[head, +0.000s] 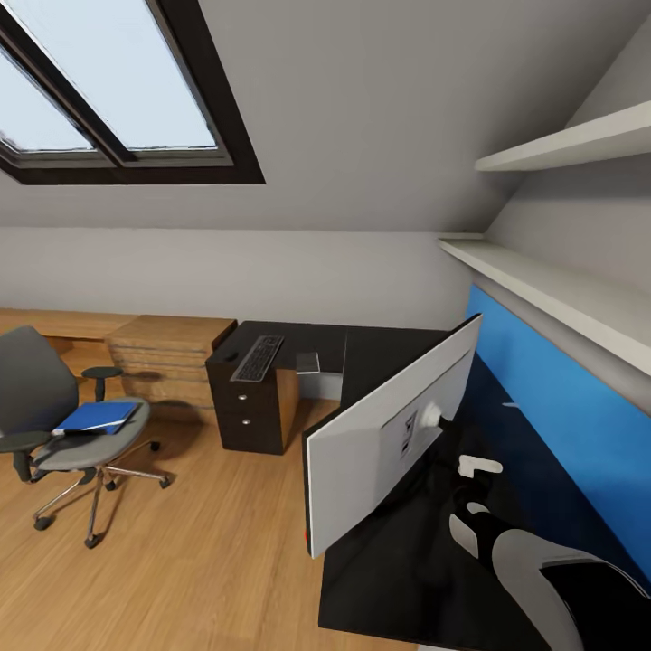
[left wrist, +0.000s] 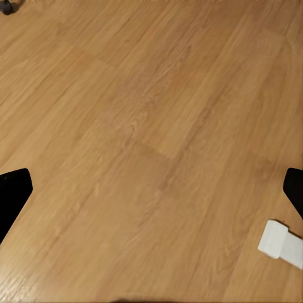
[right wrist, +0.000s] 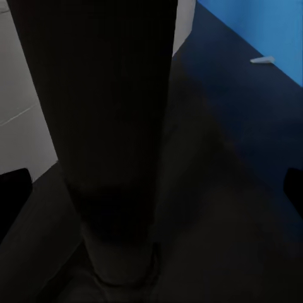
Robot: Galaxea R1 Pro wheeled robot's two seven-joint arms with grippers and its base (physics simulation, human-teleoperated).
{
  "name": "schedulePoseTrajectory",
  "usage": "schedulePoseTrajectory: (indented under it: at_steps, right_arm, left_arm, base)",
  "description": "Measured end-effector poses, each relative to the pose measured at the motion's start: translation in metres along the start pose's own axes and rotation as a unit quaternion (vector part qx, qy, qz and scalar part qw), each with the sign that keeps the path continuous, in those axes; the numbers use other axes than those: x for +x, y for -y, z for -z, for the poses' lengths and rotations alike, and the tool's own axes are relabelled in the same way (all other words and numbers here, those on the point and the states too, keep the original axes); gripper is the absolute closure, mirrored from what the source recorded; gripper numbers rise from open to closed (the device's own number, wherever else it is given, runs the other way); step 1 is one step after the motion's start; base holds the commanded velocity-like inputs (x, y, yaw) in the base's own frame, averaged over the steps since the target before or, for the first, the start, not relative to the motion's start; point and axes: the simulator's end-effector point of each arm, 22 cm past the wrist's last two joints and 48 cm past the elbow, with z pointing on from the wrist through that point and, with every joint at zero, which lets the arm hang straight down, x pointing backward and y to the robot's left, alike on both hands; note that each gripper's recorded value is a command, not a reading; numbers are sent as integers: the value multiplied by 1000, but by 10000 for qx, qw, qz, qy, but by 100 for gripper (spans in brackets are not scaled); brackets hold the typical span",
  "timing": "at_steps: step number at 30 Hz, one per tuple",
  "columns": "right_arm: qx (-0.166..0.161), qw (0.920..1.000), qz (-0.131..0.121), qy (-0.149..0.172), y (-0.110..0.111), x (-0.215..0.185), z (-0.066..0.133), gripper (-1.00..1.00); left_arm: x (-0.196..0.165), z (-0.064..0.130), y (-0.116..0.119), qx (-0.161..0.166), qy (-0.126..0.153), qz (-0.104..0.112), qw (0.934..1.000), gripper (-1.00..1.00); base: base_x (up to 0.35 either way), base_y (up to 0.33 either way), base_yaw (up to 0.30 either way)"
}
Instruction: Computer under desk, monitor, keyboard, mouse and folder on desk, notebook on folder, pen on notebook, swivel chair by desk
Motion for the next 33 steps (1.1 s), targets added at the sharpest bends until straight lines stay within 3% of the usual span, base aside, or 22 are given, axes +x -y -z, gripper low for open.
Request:
schedulePoseTrajectory:
  at_steps: [33]
  right_arm:
    - [3, 10000, 3, -4, 0, 0, 0, -100]
  left_arm:
    - [0, 0, 1, 10, -3, -5, 10000, -100]
  base:
    - [59, 8, 0]
